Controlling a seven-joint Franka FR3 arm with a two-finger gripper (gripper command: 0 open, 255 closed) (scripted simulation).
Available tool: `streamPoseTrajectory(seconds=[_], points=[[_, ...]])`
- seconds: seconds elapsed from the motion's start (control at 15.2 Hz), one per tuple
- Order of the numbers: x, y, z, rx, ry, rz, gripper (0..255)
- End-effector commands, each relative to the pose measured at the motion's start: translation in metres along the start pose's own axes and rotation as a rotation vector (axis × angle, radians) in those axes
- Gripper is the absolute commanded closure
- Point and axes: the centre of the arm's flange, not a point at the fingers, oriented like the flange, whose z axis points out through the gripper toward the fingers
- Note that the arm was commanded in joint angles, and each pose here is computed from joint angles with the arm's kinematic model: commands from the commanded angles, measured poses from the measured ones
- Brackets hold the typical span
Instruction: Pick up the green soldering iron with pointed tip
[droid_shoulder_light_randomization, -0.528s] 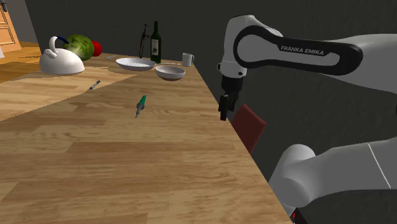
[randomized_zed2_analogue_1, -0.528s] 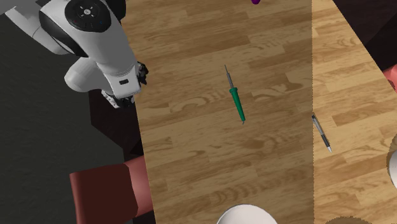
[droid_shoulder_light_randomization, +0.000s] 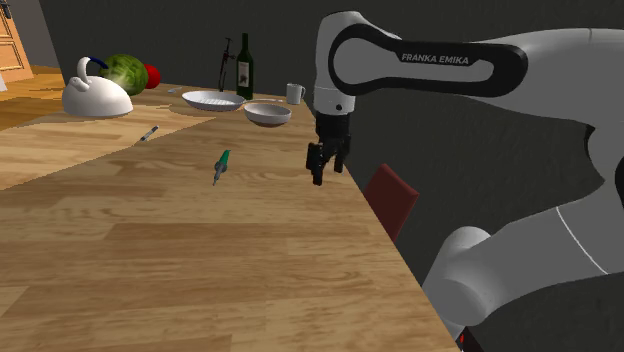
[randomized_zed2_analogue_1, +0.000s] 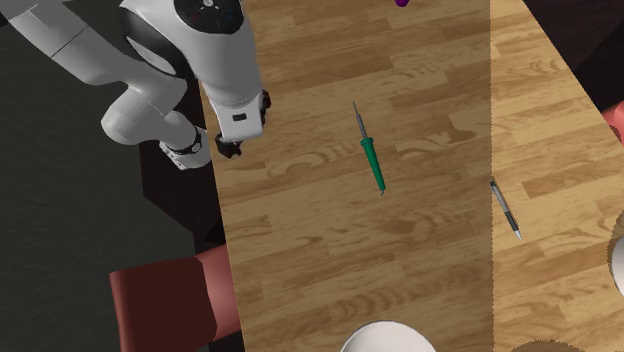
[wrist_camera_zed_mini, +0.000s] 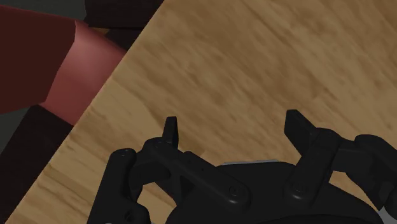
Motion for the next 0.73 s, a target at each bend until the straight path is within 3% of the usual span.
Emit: streamPoseTrajectory(seconds=[0.0,0.66], points=[[0.019,-0.016,-0.002,0.008,-0.005,0.047,0],[0.129,-0.085,-0.024,0.041,-0.030,0.268,0]])
